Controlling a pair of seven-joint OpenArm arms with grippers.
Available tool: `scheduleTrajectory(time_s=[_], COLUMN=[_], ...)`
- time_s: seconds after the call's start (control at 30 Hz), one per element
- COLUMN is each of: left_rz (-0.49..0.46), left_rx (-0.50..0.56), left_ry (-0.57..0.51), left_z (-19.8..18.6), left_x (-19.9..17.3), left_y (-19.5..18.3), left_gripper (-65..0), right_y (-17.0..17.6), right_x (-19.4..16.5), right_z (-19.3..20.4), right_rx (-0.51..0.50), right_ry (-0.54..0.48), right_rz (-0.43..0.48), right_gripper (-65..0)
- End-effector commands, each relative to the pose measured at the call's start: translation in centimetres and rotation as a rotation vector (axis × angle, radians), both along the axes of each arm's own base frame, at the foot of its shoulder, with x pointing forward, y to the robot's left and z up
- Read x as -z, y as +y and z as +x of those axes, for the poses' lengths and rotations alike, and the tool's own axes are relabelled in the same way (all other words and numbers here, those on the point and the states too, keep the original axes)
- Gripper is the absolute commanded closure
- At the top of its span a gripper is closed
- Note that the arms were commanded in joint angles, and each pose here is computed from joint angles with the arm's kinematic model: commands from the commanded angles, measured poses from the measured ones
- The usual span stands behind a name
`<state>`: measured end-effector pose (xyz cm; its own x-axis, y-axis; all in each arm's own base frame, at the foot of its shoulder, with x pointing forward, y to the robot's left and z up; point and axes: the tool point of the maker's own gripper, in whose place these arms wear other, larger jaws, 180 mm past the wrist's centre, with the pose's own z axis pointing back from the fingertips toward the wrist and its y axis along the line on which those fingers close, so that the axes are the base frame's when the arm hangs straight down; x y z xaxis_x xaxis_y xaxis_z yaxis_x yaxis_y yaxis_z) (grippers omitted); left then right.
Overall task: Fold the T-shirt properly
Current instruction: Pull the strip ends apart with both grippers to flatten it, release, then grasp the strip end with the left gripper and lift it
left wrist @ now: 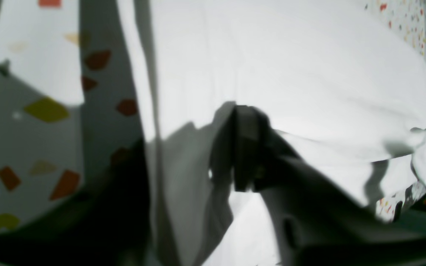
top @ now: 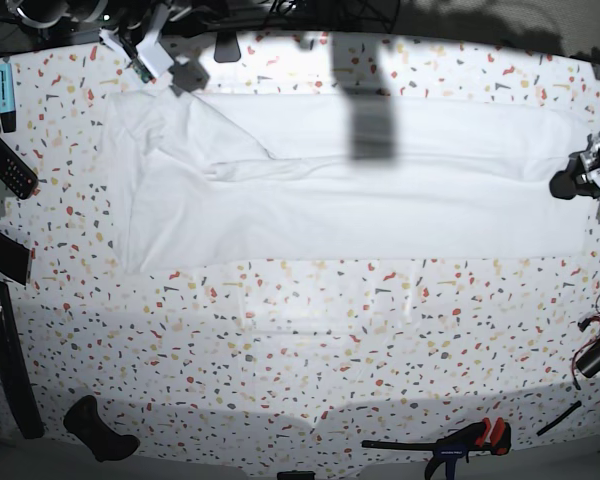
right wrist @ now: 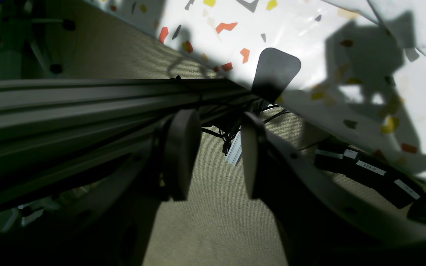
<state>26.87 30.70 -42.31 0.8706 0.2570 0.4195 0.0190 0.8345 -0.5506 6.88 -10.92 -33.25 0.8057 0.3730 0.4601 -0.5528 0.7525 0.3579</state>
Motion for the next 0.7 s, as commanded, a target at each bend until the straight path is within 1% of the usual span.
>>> scheduleTrajectory(time_s=[0.0, 0.03, 0.23, 0.33, 0.4, 0.47, 0.57, 0.67], left_rz=[0.028, 0.030, 0.059, 0.116, 0.120, 0.113, 0.073, 0.092], left_rx=[0.009, 0.003, -0.035, -0.006, 0.006, 0.040, 0.118, 0.205], left_ry=[0.016, 0.006, -0.071, -0.074, -0.090, -0.097, -0.111, -0.132], left_z=[-0.2, 0.0, 1.4, 2.0, 2.7, 3.0, 3.2, 3.5], left_x=[-0.2, -0.3, -1.7, -1.9, -2.5, -3.1, -4.8, -6.6], left_y=[0.8, 0.9, 2.3, 2.7, 2.5, 1.7, -0.5, -2.3], left_gripper=[-5.0, 0.0, 0.0, 0.0, 0.0, 0.0, 0.0, 0.0], right_y=[0.3, 0.3, 0.4, 1.1, 1.3, 1.3, 1.3, 1.3], right_x=[-0.6, -0.6, -0.7, -1.2, -1.4, -1.4, -1.4, -1.4], right_z=[0.0, 0.0, 0.0, 0.0, 0.1, 0.1, 0.1, 0.1], right_rx=[-0.015, -0.015, -0.014, -0.013, -0.012, -0.012, -0.012, -0.011], right_ry=[-0.018, -0.018, -0.018, -0.018, -0.019, -0.019, -0.019, -0.020], right_rz=[0.014, 0.014, 0.022, 0.069, 0.087, 0.088, 0.088, 0.089], right_gripper=[-22.5, -22.5, -22.5, -22.5, -22.5, -22.5, -22.5, -22.5])
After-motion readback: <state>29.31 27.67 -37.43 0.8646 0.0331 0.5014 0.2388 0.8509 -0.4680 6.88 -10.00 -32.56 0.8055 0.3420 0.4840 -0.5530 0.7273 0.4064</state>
